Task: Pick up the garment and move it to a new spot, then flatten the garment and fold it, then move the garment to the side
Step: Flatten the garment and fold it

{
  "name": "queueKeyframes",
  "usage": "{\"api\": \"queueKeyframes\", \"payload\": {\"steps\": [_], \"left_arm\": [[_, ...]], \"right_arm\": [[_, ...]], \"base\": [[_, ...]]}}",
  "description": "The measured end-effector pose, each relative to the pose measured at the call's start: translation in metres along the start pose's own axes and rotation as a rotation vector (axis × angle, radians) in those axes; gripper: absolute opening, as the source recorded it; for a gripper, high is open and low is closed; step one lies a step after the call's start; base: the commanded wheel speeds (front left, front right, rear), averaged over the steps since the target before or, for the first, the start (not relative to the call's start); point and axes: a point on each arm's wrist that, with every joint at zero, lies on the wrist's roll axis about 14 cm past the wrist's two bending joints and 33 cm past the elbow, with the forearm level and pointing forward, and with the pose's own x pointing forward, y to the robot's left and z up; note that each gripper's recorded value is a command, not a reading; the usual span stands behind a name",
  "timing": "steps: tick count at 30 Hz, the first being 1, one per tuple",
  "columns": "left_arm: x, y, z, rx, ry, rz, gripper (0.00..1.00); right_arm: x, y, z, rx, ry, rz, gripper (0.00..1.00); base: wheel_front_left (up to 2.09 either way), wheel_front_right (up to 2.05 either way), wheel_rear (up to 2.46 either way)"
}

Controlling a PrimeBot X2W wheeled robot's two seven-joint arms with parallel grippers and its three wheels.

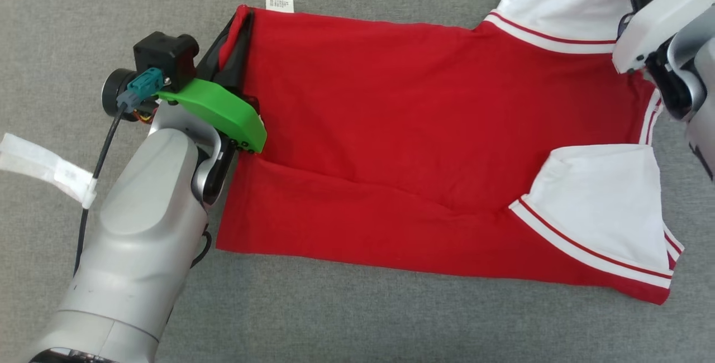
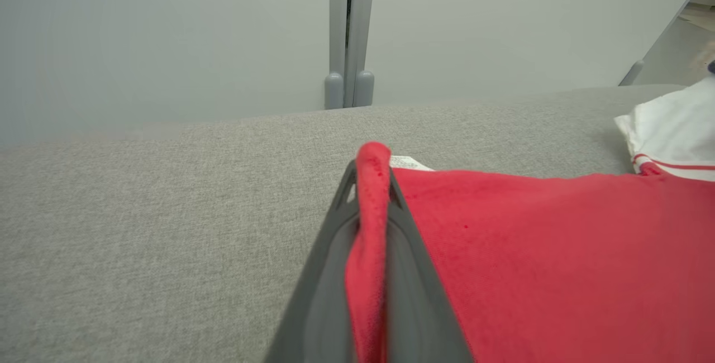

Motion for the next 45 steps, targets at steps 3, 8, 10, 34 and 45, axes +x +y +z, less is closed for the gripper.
{"api": "queueKeyframes", "payload": {"steps": [3, 8, 10, 34, 45], "left_arm": [[-0.003, -0.005, 0.002, -0.003, -0.010, -0.006, 0.00], [-0.004, -0.014, 0.010, -0.012, -0.038, -0.021, 0.00], [-0.005, -0.015, 0.012, -0.013, -0.046, -0.020, 0.00], [-0.053, -0.014, 0.006, -0.078, -0.085, 0.046, 0.00], [-0.083, -0.012, 0.008, -0.111, -0.132, 0.109, 1.00]], "right_arm": [[-0.019, 0.001, 0.000, 0.029, -0.032, 0.008, 0.00], [-0.052, 0.004, -0.002, 0.102, -0.075, 0.014, 0.00], [-0.064, 0.006, 0.002, 0.132, -0.111, 0.014, 0.00], [-0.186, 0.043, -0.029, 0.354, -0.162, -0.116, 0.00], [-0.202, 0.050, -0.045, 0.393, -0.126, -0.149, 1.00]], "base": [[0.00, 0.00, 0.00], [0.00, 0.00, 0.00], [0.00, 0.00, 0.00], [0.00, 0.00, 0.00], [0.00, 0.00, 0.00]]}}
